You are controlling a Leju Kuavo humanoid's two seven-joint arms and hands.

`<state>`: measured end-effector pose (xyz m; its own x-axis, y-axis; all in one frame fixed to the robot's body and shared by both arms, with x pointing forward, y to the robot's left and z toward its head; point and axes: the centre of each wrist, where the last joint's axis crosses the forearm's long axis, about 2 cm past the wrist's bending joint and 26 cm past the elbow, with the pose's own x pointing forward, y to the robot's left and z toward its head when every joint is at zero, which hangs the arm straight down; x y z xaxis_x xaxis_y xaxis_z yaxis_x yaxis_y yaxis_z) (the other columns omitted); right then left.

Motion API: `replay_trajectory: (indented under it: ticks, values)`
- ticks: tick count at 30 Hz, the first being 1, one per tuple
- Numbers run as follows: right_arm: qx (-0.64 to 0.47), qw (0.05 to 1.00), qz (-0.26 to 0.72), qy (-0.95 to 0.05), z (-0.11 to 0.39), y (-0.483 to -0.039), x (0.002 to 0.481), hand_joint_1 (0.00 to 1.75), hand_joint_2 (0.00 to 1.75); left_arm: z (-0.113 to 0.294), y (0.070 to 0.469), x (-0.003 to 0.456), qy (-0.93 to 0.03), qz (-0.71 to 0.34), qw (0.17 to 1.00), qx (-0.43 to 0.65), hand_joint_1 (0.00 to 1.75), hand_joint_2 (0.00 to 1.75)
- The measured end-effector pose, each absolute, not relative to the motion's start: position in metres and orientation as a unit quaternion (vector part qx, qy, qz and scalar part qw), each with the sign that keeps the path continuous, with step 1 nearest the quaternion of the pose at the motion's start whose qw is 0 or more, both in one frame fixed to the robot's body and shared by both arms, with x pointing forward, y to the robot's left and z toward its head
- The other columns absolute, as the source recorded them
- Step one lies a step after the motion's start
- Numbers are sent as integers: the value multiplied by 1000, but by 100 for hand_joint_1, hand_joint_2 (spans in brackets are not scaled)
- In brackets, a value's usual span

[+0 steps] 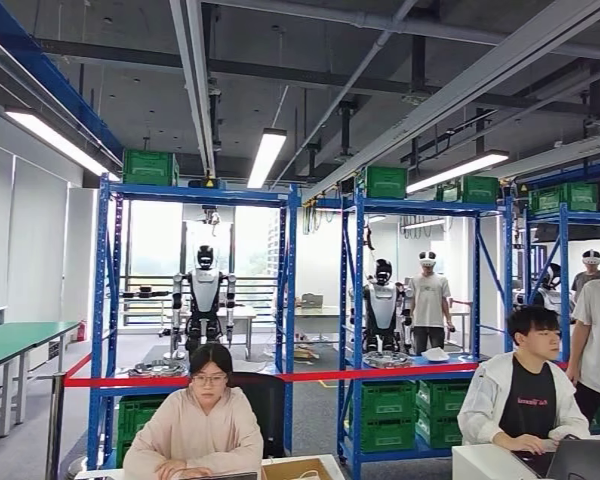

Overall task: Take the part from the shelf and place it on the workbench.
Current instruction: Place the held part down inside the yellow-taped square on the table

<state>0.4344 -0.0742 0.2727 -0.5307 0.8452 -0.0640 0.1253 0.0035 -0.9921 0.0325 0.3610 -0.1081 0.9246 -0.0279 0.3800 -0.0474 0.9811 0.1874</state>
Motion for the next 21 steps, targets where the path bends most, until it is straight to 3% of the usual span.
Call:
replay_trajectory:
  ticks: [13, 17, 21]
  values:
    - [-335, 317, 636, -619, 205, -71, 406, 175, 175, -108, 358, 34, -215, -1, 972, 98, 0, 175]
    - [-330, 315, 637, -621, 203, -65, 402, 0, 0, -108, 357, 36, -226, -4, 969, 95, 0, 175]
    - [-326, 315, 638, -622, 202, -62, 401, 0, 0, -108, 357, 35, -230, -2, 969, 94, 0, 175]
